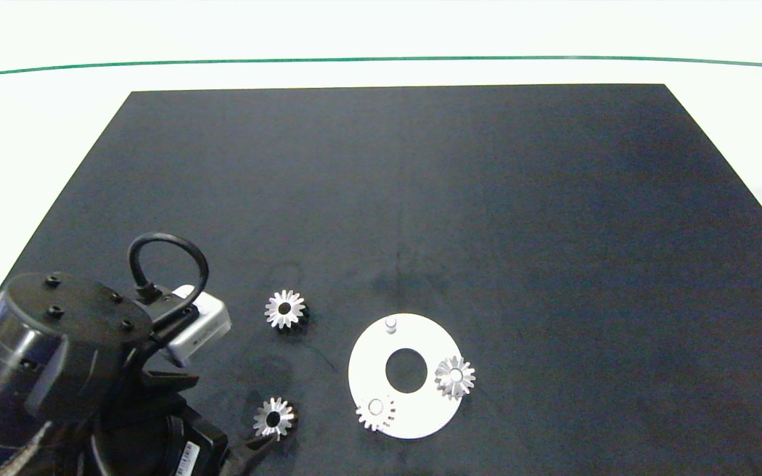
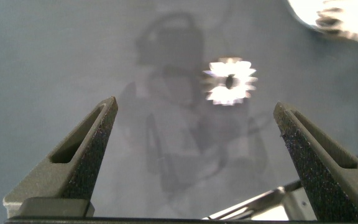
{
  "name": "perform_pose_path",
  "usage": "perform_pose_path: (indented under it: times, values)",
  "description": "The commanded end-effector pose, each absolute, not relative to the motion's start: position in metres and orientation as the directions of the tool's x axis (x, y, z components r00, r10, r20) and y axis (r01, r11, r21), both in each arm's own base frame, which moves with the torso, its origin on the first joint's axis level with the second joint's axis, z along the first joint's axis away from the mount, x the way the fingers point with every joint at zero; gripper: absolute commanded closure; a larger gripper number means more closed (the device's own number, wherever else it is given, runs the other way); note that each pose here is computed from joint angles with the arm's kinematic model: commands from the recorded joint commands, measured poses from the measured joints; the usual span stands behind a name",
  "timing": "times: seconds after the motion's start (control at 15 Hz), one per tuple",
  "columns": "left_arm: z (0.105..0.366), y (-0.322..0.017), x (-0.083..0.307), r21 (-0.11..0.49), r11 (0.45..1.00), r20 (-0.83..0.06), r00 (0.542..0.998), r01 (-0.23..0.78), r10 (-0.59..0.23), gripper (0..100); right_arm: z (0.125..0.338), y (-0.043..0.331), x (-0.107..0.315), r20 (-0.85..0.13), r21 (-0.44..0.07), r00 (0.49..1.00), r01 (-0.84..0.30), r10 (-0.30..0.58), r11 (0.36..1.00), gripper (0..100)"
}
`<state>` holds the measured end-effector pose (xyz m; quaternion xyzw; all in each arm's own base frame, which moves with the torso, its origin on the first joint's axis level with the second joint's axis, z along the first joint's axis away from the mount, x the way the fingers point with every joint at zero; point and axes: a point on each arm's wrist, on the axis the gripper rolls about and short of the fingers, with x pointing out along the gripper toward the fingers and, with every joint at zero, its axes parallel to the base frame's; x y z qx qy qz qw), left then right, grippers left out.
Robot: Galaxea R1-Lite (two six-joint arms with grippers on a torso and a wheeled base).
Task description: Remove an incorrectly installed larger gear and replace it with the correct smaller gear
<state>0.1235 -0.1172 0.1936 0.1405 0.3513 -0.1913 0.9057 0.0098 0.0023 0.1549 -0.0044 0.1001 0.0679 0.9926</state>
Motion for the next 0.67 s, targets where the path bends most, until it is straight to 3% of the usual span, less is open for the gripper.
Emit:
perform_pose_path:
  times: [0.07,0.4,0.67]
  values:
    - [0.178,-0.133,0.128,0.147,0.862,-0.734,0.638,0.485,-0.234,0,0.152,0.002,0.010,-0.205,0.004,0.969,-0.137,0.135,0.991,0]
    - [0.166,-0.140,0.139,0.186,0.856,-0.767,0.616,0.482,-0.180,0,0.151,0.002,0.010,-0.208,0.001,0.969,-0.138,0.135,0.990,0]
    - [0.166,-0.131,0.153,0.232,0.854,-0.743,0.651,0.465,-0.153,0,0.151,0.002,0.010,-0.204,0.001,0.970,-0.138,0.135,0.990,0]
